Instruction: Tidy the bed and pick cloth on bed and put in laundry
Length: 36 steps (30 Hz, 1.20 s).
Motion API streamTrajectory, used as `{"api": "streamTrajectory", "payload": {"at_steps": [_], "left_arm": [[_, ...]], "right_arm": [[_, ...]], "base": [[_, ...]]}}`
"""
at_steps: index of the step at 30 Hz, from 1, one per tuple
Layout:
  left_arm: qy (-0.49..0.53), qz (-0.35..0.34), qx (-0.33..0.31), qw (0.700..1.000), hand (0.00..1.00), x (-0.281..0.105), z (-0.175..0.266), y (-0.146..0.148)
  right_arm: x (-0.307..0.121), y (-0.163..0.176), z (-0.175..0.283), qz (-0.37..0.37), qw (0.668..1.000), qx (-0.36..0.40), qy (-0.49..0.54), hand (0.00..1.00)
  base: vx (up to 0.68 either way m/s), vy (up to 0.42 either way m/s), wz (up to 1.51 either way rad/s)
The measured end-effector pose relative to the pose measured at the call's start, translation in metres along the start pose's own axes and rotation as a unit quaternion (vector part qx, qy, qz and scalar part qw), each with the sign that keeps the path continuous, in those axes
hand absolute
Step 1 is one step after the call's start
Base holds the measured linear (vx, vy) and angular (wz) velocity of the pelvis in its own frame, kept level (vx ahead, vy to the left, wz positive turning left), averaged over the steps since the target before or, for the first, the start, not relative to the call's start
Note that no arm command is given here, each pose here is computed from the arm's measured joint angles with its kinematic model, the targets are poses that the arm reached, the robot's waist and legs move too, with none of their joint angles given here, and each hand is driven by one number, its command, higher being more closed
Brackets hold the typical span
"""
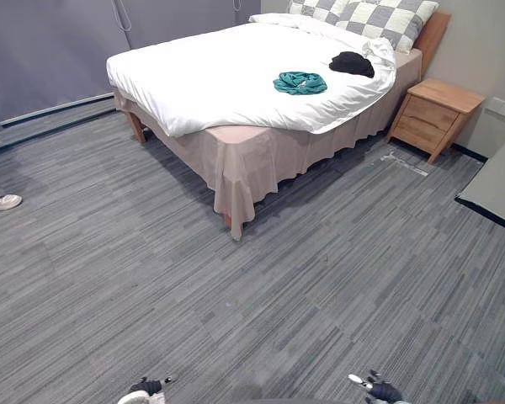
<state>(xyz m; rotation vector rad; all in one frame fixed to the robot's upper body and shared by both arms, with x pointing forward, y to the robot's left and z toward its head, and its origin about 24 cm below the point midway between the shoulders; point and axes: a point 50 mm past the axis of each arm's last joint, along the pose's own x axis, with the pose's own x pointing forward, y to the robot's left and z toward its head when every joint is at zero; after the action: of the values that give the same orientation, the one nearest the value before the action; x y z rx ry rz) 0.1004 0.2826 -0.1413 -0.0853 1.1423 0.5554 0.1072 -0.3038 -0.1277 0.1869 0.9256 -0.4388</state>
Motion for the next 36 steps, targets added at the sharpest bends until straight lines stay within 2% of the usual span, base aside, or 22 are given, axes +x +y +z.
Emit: {"api": "streamTrajectory", "payload": {"at_steps": [13, 30, 34, 36], "left_arm": [[-0.019, -0.009, -0.019, 1.0, 0.0, 0.0, 0.004, -0.005], [-0.016, -0.008, -0.01, 1.0, 0.0, -0.003, -0.014, -0.017], [-0.041, -0.022, 0.02, 0.999, 0.0, -0.002, 0.004, -0.025], [-0.041, -0.017, 0.022, 0.999, 0.0, -0.002, 0.002, -0.021]], "right_arm": [[0.003, 0.009, 0.009, 0.026, 1.0, -0.008, -0.016, 0.0], [0.001, 0.015, -0.007, 0.034, 0.999, -0.022, 0.007, 0.0], [0.004, 0.037, -0.005, 0.061, 0.998, -0.022, 0.0, 0.0], [0.001, 0.042, -0.022, 0.066, 0.998, -0.01, 0.021, 0.0]], "base": [[-0.05, -0.043, -0.01], [-0.03, -0.027, -0.03], [-0.07, 0.008, -0.18], [0.12, -0.019, -0.07]]}}
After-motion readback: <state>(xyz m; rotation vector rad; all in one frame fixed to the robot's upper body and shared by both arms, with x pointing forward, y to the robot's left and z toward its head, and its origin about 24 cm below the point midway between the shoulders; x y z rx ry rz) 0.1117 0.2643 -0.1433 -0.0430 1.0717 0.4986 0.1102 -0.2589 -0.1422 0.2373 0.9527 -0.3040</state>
